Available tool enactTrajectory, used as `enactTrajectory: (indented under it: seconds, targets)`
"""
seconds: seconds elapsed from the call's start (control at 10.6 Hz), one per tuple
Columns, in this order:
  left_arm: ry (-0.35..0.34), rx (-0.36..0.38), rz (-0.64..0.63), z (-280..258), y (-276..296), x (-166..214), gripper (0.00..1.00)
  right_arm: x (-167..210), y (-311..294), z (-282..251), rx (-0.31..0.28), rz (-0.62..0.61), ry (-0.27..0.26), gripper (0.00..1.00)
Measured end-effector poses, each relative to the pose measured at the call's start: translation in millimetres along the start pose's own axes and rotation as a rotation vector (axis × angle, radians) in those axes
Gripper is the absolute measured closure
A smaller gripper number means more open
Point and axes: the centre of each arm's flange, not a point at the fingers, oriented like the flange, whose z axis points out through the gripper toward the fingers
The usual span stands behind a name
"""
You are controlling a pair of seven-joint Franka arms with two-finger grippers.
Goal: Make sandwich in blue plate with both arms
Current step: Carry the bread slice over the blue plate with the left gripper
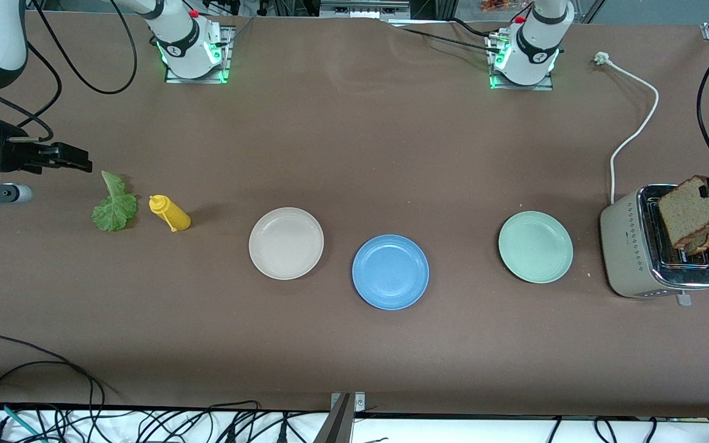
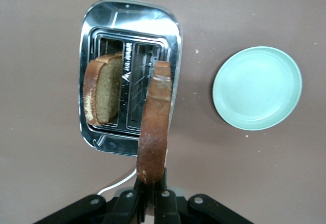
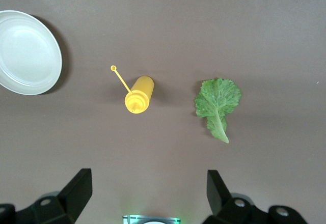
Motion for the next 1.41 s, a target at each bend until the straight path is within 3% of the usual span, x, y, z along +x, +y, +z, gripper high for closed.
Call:
enactTrajectory:
  seconds: [0.28,0.56,0.85,1.13,1.41]
  targets:
    - [0.005,-0.008,0.036,-4.7,21.8,-1.0,0.91,0.0,0.0,-0.1,0.000,0.000,0.000,0.00]
    - [-0.001,-0.085,0.096,-3.5,79.7,0.0,0.91,0.1,-0.1,0.0,0.000,0.000,0.000,0.00]
    - [-0.044,-0.330,0.108,14.7,140.3,6.0,0.91,0.2,-0.3,0.2,0.000,0.000,0.000,0.00]
    - [-0.062,-0.446,0.108,58.6,209.4,27.9,0.91,0.7,-0.4,0.2,-0.001,0.000,0.003,0.00]
    - [-0.143,-0.687,0.016,112.1,274.5,48.6,0.91,1.8,-0.9,2.0,-0.003,0.000,0.001,0.00]
